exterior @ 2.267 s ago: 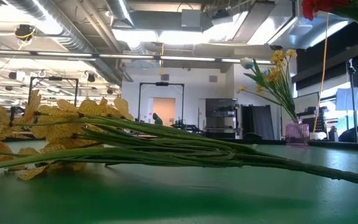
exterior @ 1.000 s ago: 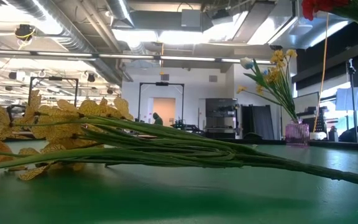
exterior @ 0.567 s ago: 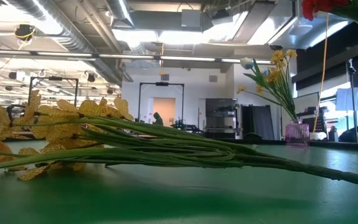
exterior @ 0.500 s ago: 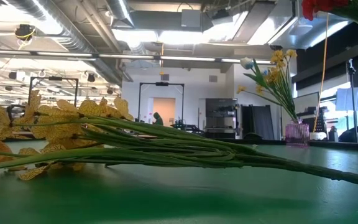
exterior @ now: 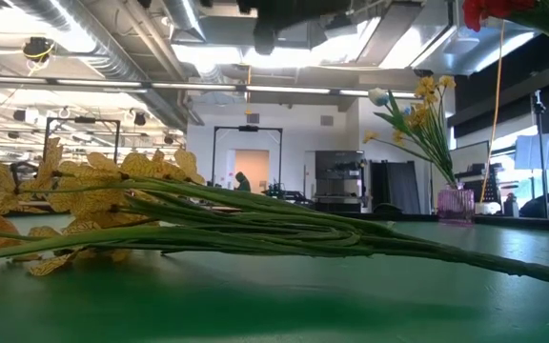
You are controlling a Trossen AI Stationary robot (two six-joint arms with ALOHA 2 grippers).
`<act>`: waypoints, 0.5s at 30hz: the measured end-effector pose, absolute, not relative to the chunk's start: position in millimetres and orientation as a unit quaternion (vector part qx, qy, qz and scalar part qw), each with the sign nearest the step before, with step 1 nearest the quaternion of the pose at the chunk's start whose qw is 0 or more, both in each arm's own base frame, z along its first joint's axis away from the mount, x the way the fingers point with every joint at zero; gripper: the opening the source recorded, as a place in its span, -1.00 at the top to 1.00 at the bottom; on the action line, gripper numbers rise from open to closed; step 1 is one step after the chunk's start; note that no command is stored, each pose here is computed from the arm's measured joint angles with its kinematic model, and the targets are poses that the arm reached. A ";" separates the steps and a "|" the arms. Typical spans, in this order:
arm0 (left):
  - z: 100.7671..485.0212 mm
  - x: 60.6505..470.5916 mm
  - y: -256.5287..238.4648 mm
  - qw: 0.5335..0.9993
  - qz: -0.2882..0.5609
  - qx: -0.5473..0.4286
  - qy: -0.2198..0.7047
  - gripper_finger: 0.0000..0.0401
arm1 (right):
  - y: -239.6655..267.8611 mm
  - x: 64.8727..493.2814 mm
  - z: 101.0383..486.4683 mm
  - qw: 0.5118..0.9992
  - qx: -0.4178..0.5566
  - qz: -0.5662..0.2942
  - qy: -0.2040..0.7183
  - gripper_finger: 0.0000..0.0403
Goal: Sort flowers into vase by color
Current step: Put the red tulip into the transparent vase
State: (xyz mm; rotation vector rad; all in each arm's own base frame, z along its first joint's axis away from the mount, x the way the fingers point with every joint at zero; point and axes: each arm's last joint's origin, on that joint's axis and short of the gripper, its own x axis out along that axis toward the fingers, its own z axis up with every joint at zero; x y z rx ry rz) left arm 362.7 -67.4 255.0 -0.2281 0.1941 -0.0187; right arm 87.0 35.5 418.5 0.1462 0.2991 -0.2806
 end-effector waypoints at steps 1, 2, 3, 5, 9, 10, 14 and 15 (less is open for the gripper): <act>250.6 364.4 -68.8 0.988 -0.008 -0.119 0.103 0.35 | 34.7 84.5 419.2 0.976 0.089 -0.125 0.155 1.00; 247.8 365.3 -69.9 0.987 -0.005 -0.122 0.106 0.35 | 33.8 82.0 419.5 0.975 0.105 -0.111 0.162 1.00; 246.3 365.7 -71.0 0.987 -0.003 -0.122 0.108 0.35 | 33.4 80.1 419.3 0.974 0.118 -0.097 0.170 1.00; 246.7 365.5 -72.7 0.987 0.003 -0.122 0.104 0.35 | 34.1 77.4 419.2 0.972 0.132 -0.056 0.184 1.00; 249.8 365.5 -75.2 0.988 0.003 -0.124 0.088 0.35 | 38.0 80.1 420.9 0.971 0.144 -0.022 0.188 1.00; 250.5 365.6 -75.3 0.989 0.003 -0.125 0.084 0.35 | 39.5 81.7 421.3 0.971 0.144 -0.015 0.188 1.00; 250.8 365.7 -74.0 0.989 0.011 -0.124 0.083 0.35 | 45.4 88.7 424.7 0.976 0.127 0.009 0.178 1.00; 250.5 365.6 -73.8 0.989 0.015 -0.124 0.084 0.35 | 46.2 89.4 426.7 0.977 0.125 0.017 0.170 1.00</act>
